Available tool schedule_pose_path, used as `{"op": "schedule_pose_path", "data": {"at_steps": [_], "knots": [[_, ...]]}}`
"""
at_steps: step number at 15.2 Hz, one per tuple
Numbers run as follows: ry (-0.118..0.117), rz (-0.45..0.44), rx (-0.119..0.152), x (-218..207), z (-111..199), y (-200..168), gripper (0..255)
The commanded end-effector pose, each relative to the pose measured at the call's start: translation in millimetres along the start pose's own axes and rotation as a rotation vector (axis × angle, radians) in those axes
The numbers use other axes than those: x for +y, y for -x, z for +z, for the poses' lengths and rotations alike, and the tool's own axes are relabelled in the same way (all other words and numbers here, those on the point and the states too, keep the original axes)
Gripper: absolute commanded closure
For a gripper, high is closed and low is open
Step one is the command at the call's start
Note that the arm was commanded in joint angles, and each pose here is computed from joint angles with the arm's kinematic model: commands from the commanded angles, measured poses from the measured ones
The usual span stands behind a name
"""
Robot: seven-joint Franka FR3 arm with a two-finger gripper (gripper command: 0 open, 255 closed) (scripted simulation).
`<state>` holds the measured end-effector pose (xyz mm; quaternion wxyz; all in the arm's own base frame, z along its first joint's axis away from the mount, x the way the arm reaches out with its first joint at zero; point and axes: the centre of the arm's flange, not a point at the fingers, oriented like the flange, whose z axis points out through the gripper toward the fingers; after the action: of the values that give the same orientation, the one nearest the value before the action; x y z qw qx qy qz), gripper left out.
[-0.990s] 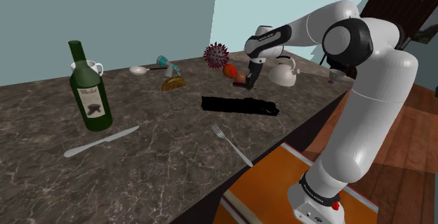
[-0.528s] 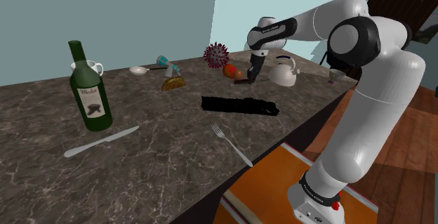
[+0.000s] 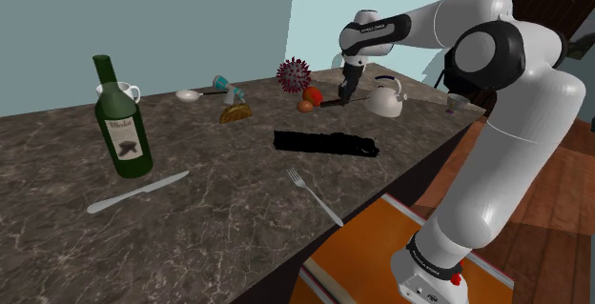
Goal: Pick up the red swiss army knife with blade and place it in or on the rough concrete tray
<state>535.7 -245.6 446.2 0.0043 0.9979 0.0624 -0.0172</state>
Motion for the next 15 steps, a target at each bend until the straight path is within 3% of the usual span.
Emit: {"op": "schedule_pose_path", "data": {"at_steps": [1,15], "knots": [[0.0,0.0,0.0,-0.6,-6.1,0.6,255],[0.0,0.0,0.0,-176.2,-6.1,50.8,255]]}}
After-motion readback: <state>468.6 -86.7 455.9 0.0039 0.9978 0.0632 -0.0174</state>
